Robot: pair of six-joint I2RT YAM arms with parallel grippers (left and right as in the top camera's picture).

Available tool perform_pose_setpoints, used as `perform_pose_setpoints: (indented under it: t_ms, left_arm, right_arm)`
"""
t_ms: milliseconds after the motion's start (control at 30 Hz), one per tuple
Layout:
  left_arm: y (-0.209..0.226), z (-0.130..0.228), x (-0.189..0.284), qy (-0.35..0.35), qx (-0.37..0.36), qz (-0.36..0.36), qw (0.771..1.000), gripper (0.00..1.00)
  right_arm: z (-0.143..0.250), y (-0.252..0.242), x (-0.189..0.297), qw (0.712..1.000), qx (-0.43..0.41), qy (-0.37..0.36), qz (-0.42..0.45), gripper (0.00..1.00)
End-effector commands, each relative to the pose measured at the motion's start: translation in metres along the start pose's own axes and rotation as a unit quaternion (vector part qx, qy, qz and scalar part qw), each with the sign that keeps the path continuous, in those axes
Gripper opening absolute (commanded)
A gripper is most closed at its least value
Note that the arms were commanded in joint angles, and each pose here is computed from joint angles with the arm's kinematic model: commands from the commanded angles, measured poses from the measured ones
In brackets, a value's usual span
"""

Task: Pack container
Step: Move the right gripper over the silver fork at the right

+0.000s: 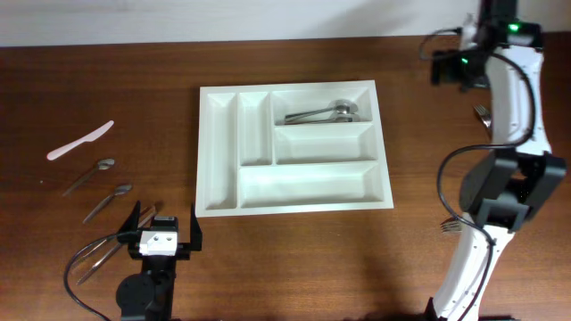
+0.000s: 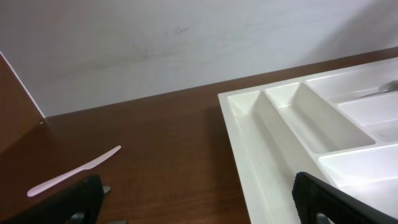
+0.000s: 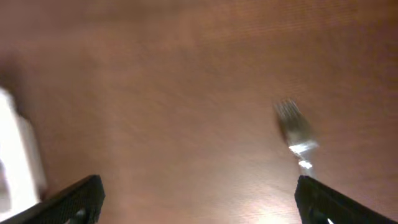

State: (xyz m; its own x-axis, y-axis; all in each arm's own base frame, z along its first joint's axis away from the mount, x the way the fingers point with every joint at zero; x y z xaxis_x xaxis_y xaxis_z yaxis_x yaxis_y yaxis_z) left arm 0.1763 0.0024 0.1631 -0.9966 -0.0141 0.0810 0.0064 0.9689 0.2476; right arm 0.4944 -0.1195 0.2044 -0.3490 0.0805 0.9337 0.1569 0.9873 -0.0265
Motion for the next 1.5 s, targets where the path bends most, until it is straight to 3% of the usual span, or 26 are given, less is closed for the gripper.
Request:
perform_pose_setpoints:
  t_ms: [0,367,867,1467]
  left_arm:
    - [-0.001,0.001,0.000,-0.001,-0.006,0.000,1.000,0.99]
    - [-0.001,0.001,0.000,0.000,-0.006,0.000,1.000,0.99]
    - [-0.001,0.001,0.000,-0.001,-0.006,0.000,1.000,0.99]
    - [-0.001,0.001,0.000,-0.001,-0.006,0.000,1.000,0.99]
  right_arm:
    - [0.005,-0.031,0.016,0.996,0.087,-0.005,0.004,0.99]
    - [0.041,-0.091,-0.014,0.986,0.156,0.055,-0.006,0.99]
    - [0.070,-0.109,-0.080,0.978,0.150,0.142,-0.001,0.99]
    - [0.084,-0.118,-0.105,0.977,0.140,0.158,-0.034,0.99]
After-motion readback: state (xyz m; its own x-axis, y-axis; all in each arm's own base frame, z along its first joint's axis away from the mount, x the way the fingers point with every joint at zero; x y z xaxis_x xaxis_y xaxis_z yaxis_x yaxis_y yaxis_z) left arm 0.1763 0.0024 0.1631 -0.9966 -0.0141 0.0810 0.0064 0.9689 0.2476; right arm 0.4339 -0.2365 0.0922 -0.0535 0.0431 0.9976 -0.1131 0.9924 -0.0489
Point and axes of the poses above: each gripper's point midway between its finger pads, its own x axis back along the fingers, its own y axis along the line the jaws close on, z = x × y, the point moved 7 cm from there along x, back along the fingers, and after that the axes turned 3 degrees about -x, right-handed, at the moved point
